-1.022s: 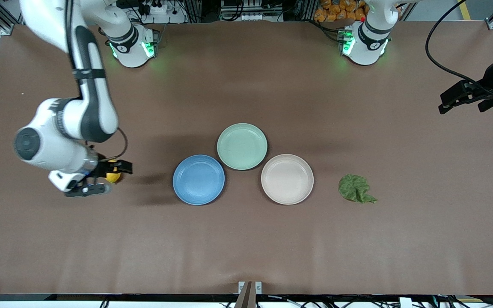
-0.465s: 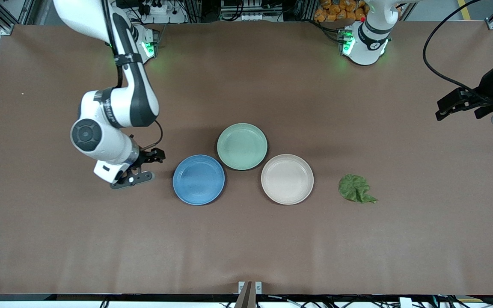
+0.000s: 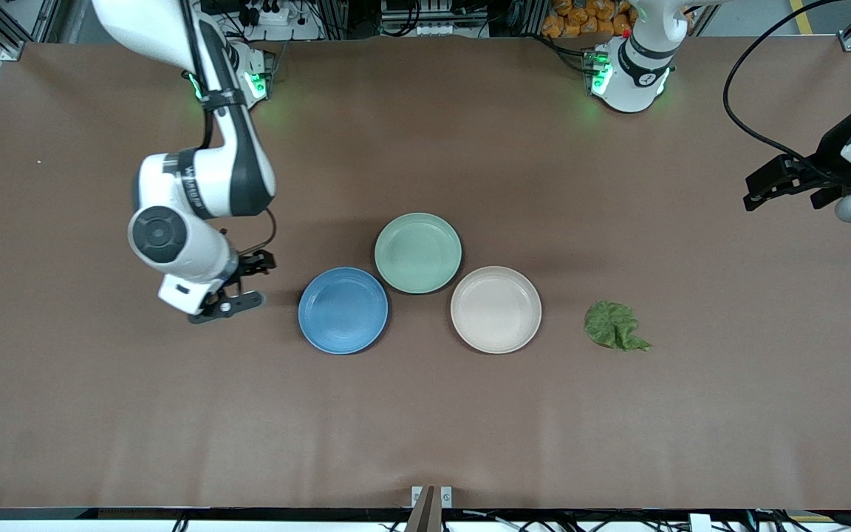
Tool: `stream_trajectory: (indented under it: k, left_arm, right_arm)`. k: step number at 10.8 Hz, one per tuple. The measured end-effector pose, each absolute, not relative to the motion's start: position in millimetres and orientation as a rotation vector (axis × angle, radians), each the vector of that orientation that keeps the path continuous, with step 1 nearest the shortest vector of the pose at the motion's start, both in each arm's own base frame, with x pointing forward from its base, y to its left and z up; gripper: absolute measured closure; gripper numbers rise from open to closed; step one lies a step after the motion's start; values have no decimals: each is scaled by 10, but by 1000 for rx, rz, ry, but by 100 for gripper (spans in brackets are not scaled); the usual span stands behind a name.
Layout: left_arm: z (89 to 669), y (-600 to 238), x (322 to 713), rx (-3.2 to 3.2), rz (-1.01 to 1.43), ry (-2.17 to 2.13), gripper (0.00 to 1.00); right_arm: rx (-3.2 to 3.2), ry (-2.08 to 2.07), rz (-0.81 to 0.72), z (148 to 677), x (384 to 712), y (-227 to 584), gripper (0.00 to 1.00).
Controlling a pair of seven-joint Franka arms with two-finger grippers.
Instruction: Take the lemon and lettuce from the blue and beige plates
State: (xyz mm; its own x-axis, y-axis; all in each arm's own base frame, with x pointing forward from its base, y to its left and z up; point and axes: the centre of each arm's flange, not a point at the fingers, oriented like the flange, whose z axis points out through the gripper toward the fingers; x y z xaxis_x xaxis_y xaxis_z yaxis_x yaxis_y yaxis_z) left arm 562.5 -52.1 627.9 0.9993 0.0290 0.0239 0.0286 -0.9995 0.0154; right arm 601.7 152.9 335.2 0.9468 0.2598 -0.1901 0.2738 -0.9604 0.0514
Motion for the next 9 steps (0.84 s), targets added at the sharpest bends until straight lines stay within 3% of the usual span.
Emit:
stream_trajectory:
  k: [5,9]
  left_arm:
    - [6291,-503,5644,3124,58,51,0]
    - [6282,-553,5648,3124,58,37,0]
  right_arm:
    - [3066,183,-346,3850,6053,-78,0]
    - [3104,81,-266,4312,5930,-818,0]
